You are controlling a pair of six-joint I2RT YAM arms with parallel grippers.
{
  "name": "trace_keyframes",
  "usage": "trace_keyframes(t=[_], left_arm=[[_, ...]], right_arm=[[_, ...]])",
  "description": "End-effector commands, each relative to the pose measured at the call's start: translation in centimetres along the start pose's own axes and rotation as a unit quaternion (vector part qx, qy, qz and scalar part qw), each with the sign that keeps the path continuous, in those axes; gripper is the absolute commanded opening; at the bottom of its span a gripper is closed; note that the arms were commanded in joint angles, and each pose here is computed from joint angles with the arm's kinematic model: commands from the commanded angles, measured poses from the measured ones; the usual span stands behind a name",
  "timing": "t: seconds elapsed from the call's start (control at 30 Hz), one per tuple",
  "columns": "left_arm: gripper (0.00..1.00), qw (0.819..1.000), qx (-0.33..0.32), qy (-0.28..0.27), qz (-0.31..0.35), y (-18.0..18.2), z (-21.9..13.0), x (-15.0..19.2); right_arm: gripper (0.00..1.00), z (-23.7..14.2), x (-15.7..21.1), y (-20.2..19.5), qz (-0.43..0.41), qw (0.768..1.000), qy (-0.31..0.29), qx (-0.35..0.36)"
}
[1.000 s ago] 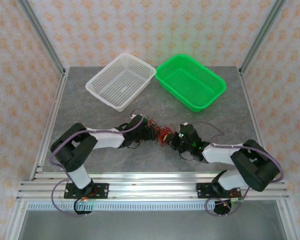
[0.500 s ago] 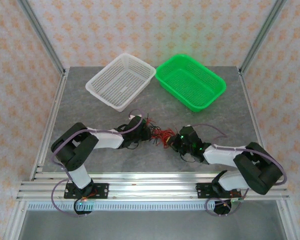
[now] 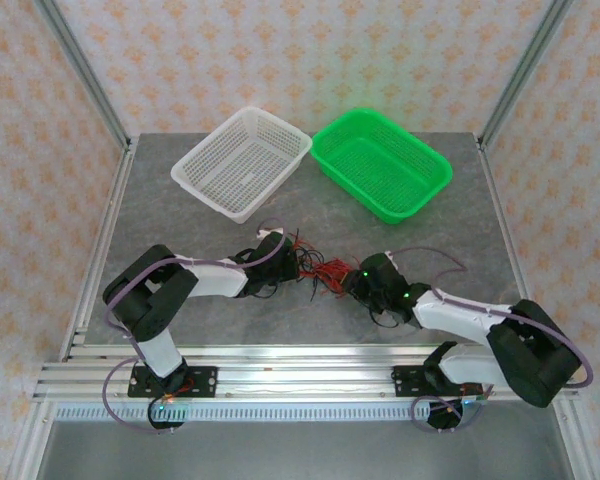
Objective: Untangle the cables
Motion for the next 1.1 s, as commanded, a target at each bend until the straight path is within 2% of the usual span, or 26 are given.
trace_keyframes(t=[0.0, 0.13, 0.3, 0.4, 0.57, 0.73, 0.83, 1.07], left_arm=[[0.00, 0.989, -0.141, -0.037, 0.005, 7.3, -0.8, -1.0], [0.00, 0.989, -0.138, -0.045, 0.005, 7.0, -2.2, -1.4], [0.00, 0.991, -0.123, -0.052, 0.001, 6.5, -4.1, -1.8], [0.00, 0.993, -0.108, -0.052, -0.001, 6.0, -5.0, -1.8], [0.00, 0.995, -0.085, -0.047, -0.007, 4.9, -5.7, -1.2], [0.00, 0.996, -0.072, -0.043, -0.009, 3.9, -5.5, -0.5], [0.00, 0.997, -0.068, -0.039, -0.010, 3.5, -5.3, -0.3], [0.00, 0.997, -0.061, -0.042, -0.009, 3.1, -5.6, -0.4]], right_arm=[[0.54, -1.2, -0.6, -3.6, -0.023, 0.994, -0.018, 0.103], [0.52, -1.8, -1.5, -4.2, -0.041, 0.989, -0.032, 0.138], [0.37, -1.3, -2.1, -4.4, -0.068, 0.983, -0.036, 0.164], [0.34, -1.0, -2.8, -2.7, -0.097, 0.984, -0.032, 0.143], [0.45, -1.5, -2.6, 2.8, -0.112, 0.993, -0.004, 0.027], [0.63, -1.3, 0.3, 8.0, -0.113, 0.991, 0.028, -0.061], [0.69, -0.3, 2.1, 9.7, -0.113, 0.990, 0.041, -0.070], [0.69, 2.5, 2.8, 9.3, -0.084, 0.996, 0.024, -0.030]])
Point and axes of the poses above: each hand's point on the last joint's axis, 136 mm out from that joint toward the fingers, its own z axis out along the fingers, its own y axis along the line the jaws close on, x = y × z, the point moved 1 cm from there along -z, back along the fingers, and after that the axes turned 9 degrees about -z, right-handed, at the moved point
